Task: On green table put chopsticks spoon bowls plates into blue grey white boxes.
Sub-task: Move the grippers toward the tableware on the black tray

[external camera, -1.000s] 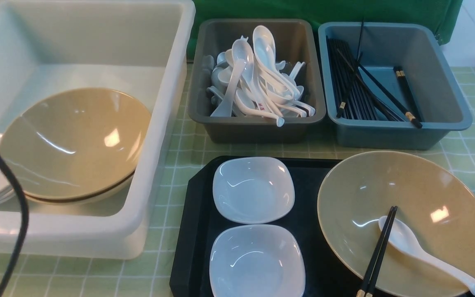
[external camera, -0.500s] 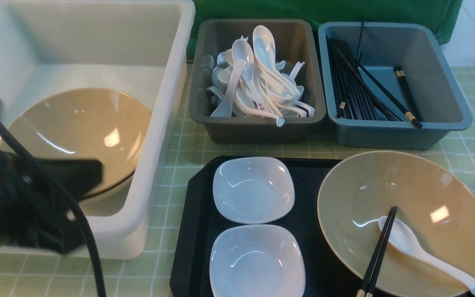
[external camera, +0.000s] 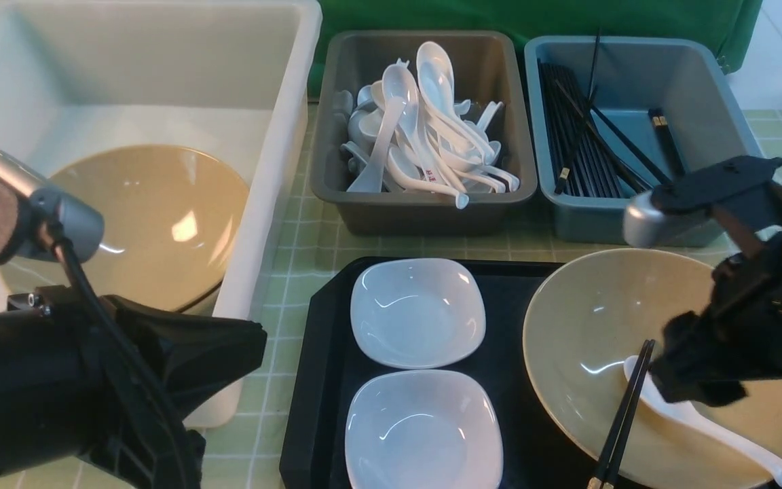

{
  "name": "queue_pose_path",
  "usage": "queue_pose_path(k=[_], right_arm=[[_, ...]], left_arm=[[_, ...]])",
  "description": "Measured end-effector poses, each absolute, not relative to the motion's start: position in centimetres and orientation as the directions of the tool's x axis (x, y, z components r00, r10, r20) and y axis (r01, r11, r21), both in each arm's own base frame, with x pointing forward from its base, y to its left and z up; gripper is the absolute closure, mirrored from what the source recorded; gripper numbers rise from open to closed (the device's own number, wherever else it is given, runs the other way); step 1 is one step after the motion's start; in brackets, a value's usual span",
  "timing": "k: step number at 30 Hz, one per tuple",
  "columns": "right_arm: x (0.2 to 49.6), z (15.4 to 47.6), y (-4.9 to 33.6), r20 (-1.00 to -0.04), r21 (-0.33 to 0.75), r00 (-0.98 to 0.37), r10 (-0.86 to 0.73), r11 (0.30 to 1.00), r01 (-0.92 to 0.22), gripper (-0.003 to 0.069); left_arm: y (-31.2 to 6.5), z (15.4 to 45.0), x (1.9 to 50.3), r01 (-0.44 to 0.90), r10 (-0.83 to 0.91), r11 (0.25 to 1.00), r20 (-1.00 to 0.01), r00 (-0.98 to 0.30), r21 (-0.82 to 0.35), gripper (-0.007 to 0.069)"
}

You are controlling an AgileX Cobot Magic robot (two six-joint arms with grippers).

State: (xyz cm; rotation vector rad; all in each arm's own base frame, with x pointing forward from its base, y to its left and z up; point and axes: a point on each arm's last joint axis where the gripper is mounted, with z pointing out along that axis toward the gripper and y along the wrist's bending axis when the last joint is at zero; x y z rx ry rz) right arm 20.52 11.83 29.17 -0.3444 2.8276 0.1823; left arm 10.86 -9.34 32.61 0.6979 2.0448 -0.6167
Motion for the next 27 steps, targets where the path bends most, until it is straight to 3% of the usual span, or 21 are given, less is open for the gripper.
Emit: queue_pose_path(k=[4, 12, 17, 21, 27], right_arm=[[21.4, 28.2, 12.4, -0.268, 0.143, -0.964, 0.003, 0.989, -0.037, 0.0212], [22.5, 26.3, 13.1, -0.175, 0.173, -0.964, 0.201, 0.970, 0.171, 0.0202], [24.2, 24.9, 11.9, 0.001, 0.282, -0.929, 0.370, 0.891, 0.355, 0.0193], [25.4, 24.5, 11.1, 0.088, 0.388, -0.919, 0.385, 0.837, 0.387, 0.0193], [26.0, 24.0, 10.8, 0.096, 0.403, -0.933, 0.346, 0.844, 0.354, 0.0192]], left_arm=[[-9.4, 32.6, 10.8, 0.673, 0.239, 0.719, -0.848, -0.473, -0.173, 0.0627], [-9.6, 32.8, 10.7, 0.669, 0.200, 0.708, -0.845, -0.497, -0.226, 0.0627], [-9.7, 32.8, 10.6, 0.667, 0.185, 0.704, -0.842, -0.506, -0.246, 0.0627], [-9.7, 32.8, 10.6, 0.666, 0.183, 0.703, -0.842, -0.507, -0.248, 0.0627], [-9.7, 32.8, 10.6, 0.666, 0.182, 0.703, -0.843, -0.507, -0.249, 0.0627]])
